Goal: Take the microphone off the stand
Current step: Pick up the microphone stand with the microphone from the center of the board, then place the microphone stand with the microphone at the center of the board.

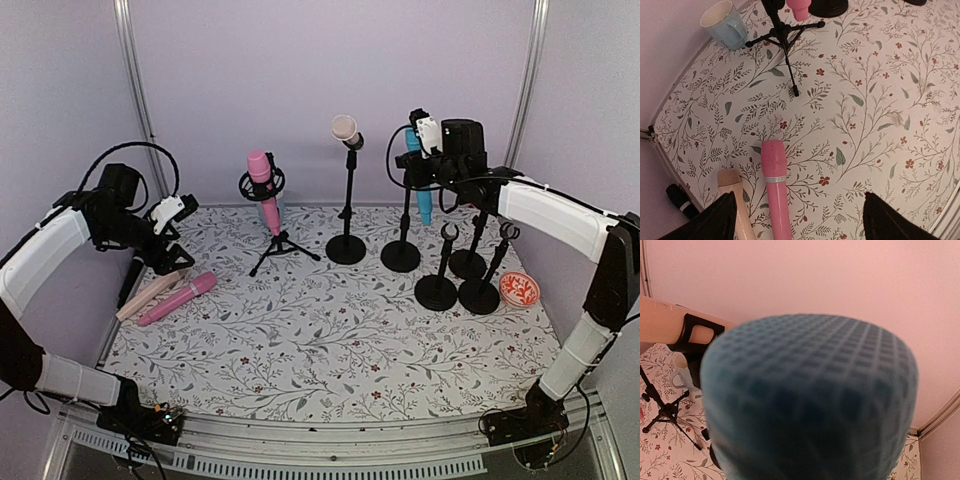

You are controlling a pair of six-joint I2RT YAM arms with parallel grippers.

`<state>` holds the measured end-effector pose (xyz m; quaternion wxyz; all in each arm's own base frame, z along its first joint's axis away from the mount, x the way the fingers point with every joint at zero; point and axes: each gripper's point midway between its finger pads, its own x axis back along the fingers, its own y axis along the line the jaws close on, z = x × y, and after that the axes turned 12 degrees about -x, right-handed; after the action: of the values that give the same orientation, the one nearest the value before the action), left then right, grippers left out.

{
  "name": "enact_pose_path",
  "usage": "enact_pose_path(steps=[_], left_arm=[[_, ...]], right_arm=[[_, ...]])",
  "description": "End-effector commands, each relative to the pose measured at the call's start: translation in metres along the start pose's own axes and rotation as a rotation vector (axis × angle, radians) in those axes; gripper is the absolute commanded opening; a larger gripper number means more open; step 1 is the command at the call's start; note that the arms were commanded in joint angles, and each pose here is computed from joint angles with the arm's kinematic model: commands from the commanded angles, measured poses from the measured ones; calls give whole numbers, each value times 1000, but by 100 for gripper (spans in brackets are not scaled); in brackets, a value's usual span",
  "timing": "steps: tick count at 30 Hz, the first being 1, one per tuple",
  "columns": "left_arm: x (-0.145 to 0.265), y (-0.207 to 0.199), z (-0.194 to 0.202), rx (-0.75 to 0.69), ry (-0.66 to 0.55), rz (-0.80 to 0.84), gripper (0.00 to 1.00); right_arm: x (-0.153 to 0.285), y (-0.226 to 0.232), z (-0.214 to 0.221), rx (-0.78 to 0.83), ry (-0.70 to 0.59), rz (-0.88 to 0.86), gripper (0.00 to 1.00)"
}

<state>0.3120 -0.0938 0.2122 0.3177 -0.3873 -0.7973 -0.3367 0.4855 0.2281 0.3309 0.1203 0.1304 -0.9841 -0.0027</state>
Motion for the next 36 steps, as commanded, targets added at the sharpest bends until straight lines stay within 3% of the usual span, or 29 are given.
enact_pose_path(steps=[1, 18, 24, 30, 36], left_arm=[[10, -4, -15, -12, -48, 10, 88], [19, -22, -38, -8, -154, 96, 89], [31, -40, -56, -26, -260, 173, 99], [41, -49, -69, -33, -327, 218, 99], [48, -62, -74, -64, -376, 265, 99]], right_arm=[[48, 26, -52, -88, -156, -85, 8], [143, 153, -30, -145, -187, -354, 0], [153, 215, -27, -131, -174, -498, 0], [155, 261, -30, -94, -191, -604, 0], [148, 291, -15, -32, -124, -688, 0]])
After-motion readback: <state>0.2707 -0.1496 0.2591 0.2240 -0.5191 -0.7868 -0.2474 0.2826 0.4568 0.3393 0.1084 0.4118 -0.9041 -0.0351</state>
